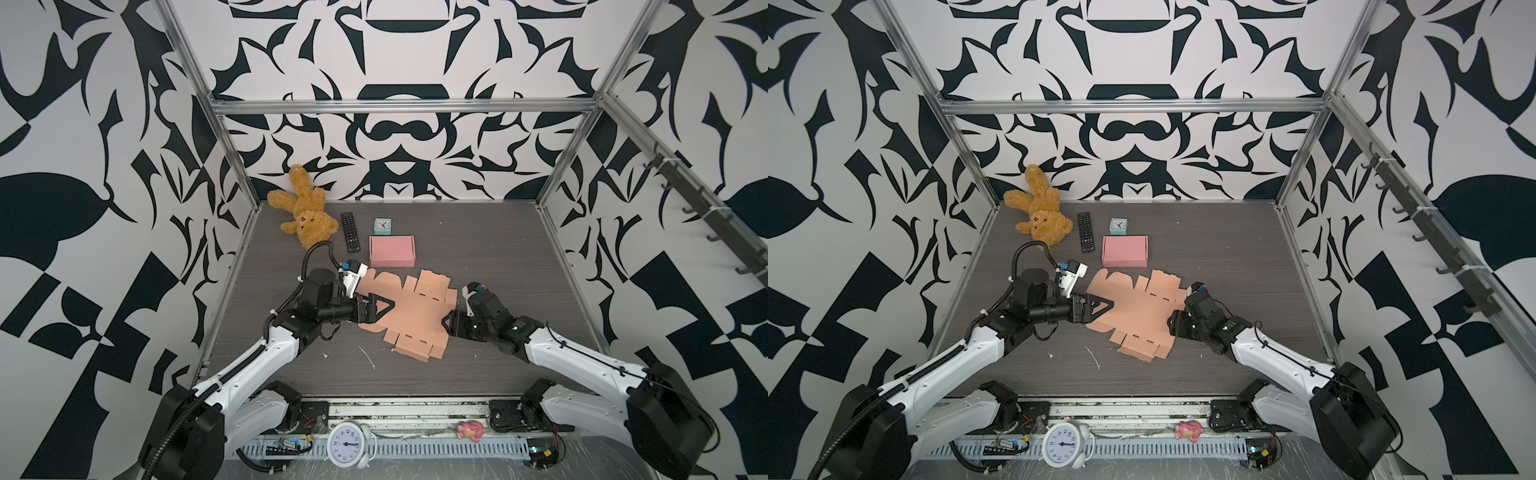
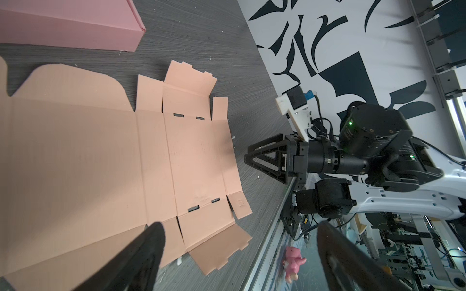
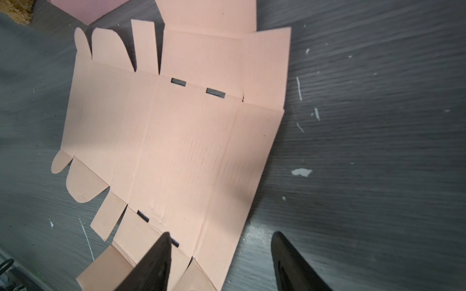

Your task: Fold the paper box

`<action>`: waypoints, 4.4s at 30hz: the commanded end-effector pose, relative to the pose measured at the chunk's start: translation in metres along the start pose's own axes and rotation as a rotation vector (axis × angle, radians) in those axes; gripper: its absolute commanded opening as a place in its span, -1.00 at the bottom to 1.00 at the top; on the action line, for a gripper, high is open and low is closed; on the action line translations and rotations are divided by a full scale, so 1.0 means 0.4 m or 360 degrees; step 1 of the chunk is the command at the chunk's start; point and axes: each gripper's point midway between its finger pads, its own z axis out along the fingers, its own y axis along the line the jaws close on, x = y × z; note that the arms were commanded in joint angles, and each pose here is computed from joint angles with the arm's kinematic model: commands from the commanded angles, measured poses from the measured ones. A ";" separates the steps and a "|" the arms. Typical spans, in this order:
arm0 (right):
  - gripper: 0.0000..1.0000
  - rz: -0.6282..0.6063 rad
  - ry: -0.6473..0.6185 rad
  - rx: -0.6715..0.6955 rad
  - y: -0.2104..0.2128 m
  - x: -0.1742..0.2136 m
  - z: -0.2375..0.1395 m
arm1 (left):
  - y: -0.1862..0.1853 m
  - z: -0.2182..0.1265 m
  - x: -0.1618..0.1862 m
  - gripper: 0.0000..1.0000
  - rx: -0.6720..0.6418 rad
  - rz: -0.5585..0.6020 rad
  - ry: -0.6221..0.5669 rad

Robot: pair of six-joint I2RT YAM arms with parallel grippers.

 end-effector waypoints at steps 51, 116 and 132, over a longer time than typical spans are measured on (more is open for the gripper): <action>-0.25 0.0328 0.0015 -0.0361 0.029 -0.045 0.100 | 0.151 0.256 0.237 0.09 -0.0141 -0.0062 0.0595; -0.99 -0.0136 0.0364 -0.0282 0.016 -0.034 0.075 | 0.127 0.162 0.205 0.02 -0.0261 -0.0104 0.0469; -0.31 0.0063 0.0234 -0.0289 -0.019 -0.010 0.068 | 0.130 0.161 0.198 0.02 -0.0241 -0.0123 0.0443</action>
